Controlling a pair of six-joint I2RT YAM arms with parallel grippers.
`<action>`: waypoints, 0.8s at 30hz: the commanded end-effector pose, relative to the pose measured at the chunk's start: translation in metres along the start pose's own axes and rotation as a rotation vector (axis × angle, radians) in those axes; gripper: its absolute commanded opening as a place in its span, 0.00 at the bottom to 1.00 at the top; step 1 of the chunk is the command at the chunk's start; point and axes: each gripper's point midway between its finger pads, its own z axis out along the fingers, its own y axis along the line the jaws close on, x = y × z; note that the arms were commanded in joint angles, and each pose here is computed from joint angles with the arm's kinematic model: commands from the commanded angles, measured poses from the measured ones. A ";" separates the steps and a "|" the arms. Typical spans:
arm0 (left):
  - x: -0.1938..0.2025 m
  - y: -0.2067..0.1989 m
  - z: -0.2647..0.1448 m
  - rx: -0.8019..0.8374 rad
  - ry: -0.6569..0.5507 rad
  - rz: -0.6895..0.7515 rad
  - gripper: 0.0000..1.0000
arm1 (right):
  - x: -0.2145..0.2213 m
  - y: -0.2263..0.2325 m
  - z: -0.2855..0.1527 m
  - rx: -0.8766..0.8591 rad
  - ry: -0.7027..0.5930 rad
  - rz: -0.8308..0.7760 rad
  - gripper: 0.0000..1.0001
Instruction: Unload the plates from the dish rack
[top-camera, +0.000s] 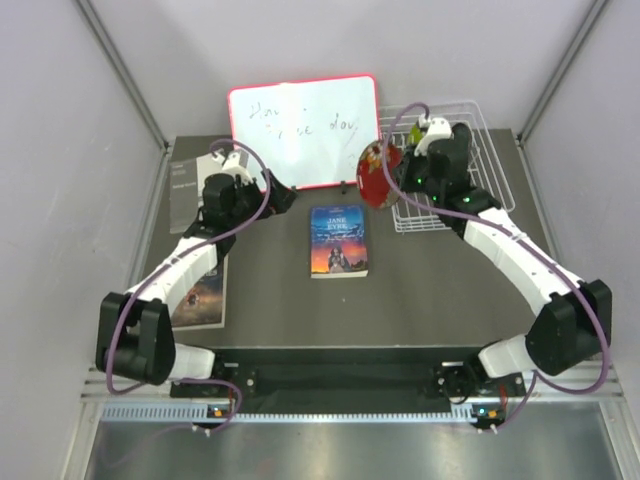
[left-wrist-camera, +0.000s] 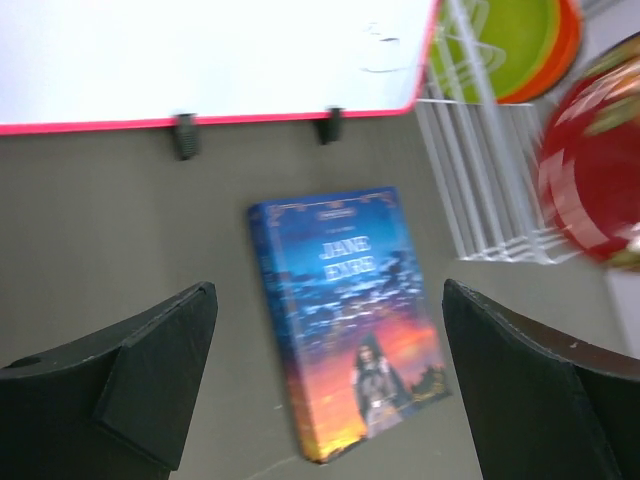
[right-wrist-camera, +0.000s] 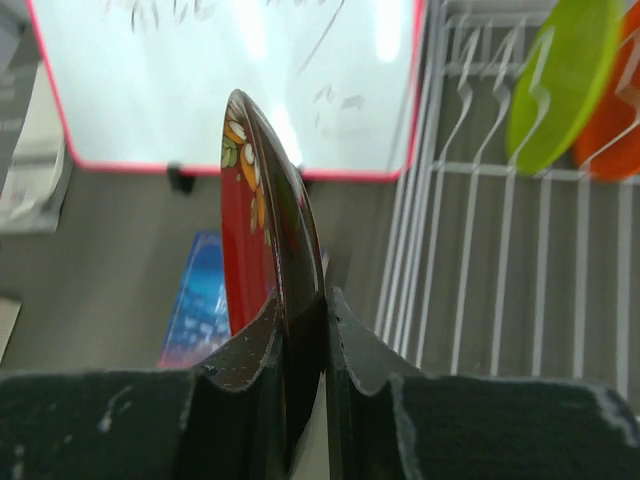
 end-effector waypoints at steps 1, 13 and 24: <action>-0.020 -0.060 0.008 0.322 -0.053 -0.085 0.97 | -0.012 0.047 -0.021 -0.262 -0.065 0.125 0.00; 0.017 -0.102 0.055 0.496 0.028 -0.188 0.94 | -0.002 0.055 -0.028 -0.363 -0.088 0.238 0.00; 0.017 -0.124 0.054 0.662 -0.012 -0.297 0.83 | 0.016 0.079 -0.030 -0.582 -0.066 0.392 0.00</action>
